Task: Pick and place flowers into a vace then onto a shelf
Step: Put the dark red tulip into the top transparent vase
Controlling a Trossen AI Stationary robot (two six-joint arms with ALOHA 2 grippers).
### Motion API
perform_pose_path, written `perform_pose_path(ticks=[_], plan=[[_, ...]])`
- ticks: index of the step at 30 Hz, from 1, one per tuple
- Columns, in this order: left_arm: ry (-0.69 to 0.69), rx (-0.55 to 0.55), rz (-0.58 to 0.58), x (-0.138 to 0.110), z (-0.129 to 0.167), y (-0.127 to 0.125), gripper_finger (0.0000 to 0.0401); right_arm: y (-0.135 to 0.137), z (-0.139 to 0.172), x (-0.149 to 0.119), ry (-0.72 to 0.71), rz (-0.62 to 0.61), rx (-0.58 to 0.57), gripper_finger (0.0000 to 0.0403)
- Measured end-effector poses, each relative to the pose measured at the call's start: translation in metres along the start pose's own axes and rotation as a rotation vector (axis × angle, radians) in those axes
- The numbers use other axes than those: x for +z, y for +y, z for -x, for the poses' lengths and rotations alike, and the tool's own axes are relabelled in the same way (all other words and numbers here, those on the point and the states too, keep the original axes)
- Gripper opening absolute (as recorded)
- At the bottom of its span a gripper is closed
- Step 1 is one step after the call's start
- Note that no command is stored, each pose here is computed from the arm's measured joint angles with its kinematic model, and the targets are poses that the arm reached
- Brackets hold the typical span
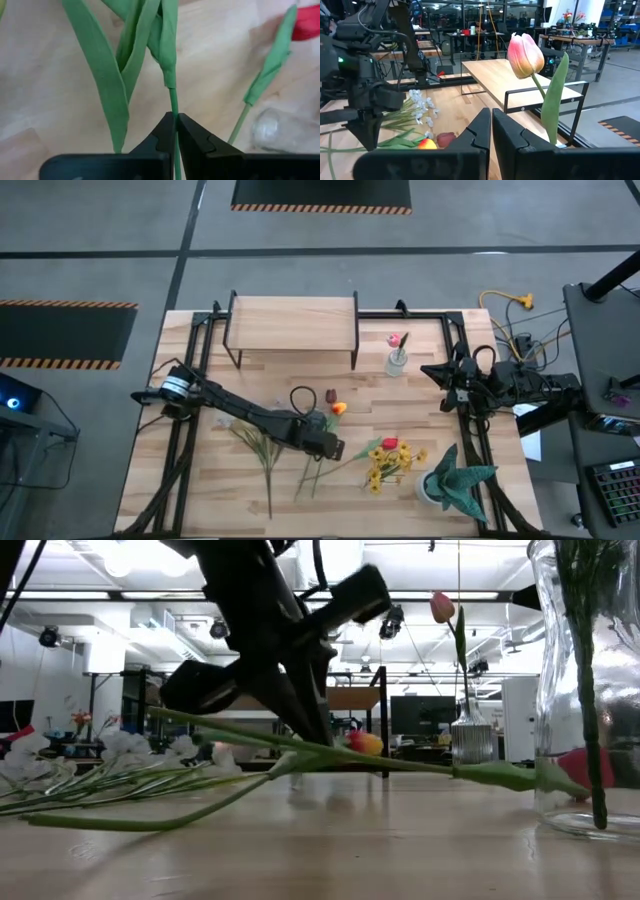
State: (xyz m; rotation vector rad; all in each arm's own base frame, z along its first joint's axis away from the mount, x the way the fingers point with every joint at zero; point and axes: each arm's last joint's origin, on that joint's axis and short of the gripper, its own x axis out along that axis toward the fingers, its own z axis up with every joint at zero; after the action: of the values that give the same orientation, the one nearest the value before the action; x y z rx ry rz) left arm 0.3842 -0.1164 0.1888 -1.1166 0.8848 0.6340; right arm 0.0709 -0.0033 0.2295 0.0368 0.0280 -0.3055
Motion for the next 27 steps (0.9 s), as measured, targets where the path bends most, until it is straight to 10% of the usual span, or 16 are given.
perform_pose_path(ticks=[17, 27], plan=[[-0.262, -0.253, -0.462, 0.02, 0.083, -0.026, 0.0, 0.0, 0.0, 0.0, 0.001, 0.002, 0.0, 0.0009], [-0.458, -0.27, -0.476, 0.031, 0.123, -0.027, 0.0, 0.001, 0.0, 0.005, -0.05, -0.019, 0.02, 0.0011]])
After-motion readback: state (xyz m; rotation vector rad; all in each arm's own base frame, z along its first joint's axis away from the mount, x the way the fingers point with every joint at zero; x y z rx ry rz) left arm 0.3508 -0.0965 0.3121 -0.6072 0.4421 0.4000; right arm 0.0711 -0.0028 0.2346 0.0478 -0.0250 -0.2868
